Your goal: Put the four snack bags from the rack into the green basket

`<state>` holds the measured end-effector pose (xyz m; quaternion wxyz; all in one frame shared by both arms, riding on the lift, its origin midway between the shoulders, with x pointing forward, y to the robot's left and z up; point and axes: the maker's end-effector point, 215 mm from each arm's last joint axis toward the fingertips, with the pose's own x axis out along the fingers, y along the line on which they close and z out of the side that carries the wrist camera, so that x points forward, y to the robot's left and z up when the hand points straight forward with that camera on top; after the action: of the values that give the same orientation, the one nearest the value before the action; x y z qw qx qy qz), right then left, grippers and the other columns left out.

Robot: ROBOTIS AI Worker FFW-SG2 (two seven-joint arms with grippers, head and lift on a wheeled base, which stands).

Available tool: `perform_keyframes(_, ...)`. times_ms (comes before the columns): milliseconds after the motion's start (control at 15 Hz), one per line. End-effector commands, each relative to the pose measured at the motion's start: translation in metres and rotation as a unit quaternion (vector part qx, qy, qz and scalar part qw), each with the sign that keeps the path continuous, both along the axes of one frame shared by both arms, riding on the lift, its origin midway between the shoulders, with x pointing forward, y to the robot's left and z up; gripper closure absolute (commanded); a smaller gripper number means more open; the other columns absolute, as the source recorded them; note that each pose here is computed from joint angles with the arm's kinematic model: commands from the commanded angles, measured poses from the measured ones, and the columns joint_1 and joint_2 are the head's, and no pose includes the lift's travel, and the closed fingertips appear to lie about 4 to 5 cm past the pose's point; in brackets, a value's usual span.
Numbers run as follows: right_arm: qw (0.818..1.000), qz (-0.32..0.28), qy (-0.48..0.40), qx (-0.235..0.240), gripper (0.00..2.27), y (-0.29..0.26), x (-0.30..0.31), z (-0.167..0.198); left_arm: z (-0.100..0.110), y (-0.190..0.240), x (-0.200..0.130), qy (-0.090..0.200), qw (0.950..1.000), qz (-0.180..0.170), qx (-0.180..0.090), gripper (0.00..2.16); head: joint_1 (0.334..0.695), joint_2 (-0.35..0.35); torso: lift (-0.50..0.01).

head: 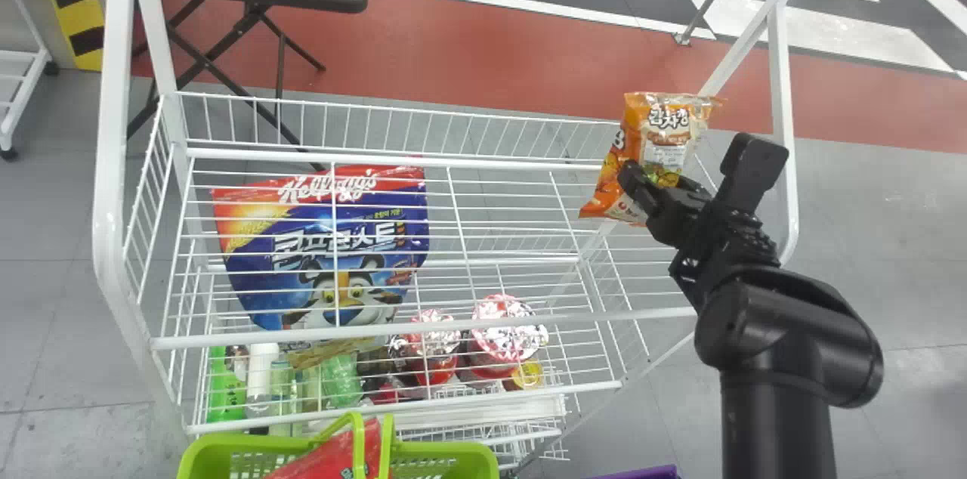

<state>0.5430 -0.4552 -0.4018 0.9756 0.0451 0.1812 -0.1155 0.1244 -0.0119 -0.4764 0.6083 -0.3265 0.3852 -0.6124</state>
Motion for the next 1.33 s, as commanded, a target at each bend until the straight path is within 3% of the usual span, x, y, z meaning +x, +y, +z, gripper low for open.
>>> perform_keyframes(0, 1.0, 0.009, -0.014, 0.002, 2.19, 0.01, -0.008, 0.012, 0.0, 0.0, 0.0, 0.0, 1.0, 0.0, 0.0, 2.03, 0.695, -0.35, -0.007)
perform_keyframes(533, 0.995, 0.074, -0.065, 0.017, 2.22, 0.075, -0.048, 0.078, 0.0, 0.0, 0.0, -0.001, 1.0, 0.0, 0.0, 2.03, 0.695, -0.35, -0.007)
perform_keyframes(733, 0.992, 0.121, 0.011, 0.044, 2.22, 0.124, -0.091, 0.075, 0.001, 0.002, 0.002, -0.001, 1.0, 0.003, 0.0, 2.03, 0.695, -0.35, -0.007)
perform_keyframes(1000, 0.968, 0.176, 0.142, 0.105, 2.21, 0.183, -0.181, 0.043, 0.0, 0.002, 0.003, 0.0, 1.0, 0.006, 0.001, 2.03, 0.695, -0.35, -0.007)
perform_keyframes(1133, 0.939, 0.204, 0.22, 0.169, 2.22, 0.214, -0.235, 0.021, 0.0, 0.002, 0.005, -0.001, 1.0, 0.008, 0.002, 2.03, 0.695, -0.35, -0.007)
perform_keyframes(1267, 0.93, 0.228, 0.215, 0.194, 2.22, 0.23, -0.249, 0.027, 0.0, 0.002, 0.005, -0.001, 1.0, 0.008, 0.002, 2.03, 0.695, -0.35, -0.007)
